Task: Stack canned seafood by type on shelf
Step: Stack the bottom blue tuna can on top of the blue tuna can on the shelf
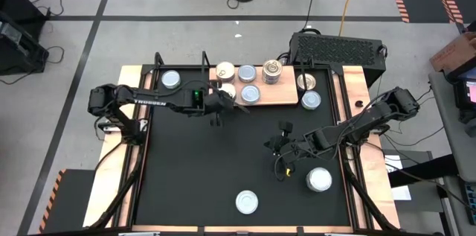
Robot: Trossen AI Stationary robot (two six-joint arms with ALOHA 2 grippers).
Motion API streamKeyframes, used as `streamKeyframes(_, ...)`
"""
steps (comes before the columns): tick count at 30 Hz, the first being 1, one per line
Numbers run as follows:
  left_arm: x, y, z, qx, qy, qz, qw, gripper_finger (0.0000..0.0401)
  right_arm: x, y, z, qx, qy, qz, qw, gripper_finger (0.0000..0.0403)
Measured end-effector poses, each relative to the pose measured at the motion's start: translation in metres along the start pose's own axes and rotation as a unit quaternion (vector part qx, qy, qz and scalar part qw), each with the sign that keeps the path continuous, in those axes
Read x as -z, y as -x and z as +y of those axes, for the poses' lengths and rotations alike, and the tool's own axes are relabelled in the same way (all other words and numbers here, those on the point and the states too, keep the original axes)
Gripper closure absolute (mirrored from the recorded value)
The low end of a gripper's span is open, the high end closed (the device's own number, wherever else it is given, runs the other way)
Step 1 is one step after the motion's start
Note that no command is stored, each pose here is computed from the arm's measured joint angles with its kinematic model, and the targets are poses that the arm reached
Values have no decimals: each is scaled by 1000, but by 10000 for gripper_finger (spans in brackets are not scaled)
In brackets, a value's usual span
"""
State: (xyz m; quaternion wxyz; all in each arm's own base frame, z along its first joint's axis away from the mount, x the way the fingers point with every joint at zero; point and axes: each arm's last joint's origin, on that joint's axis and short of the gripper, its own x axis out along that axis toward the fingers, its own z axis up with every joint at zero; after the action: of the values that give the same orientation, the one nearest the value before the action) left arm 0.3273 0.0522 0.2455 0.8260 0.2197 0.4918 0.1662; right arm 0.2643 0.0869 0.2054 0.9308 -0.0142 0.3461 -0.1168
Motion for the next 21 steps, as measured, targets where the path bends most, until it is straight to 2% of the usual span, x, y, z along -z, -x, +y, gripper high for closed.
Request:
streamKeyframes(12,9,-11,19,-10,24,22,999,401,0,0,0,0,0,0,1000,403)
streamKeyframes(21,10,-13,20,11,28,17,999,392,0,0,0,0,0,0,1000,403)
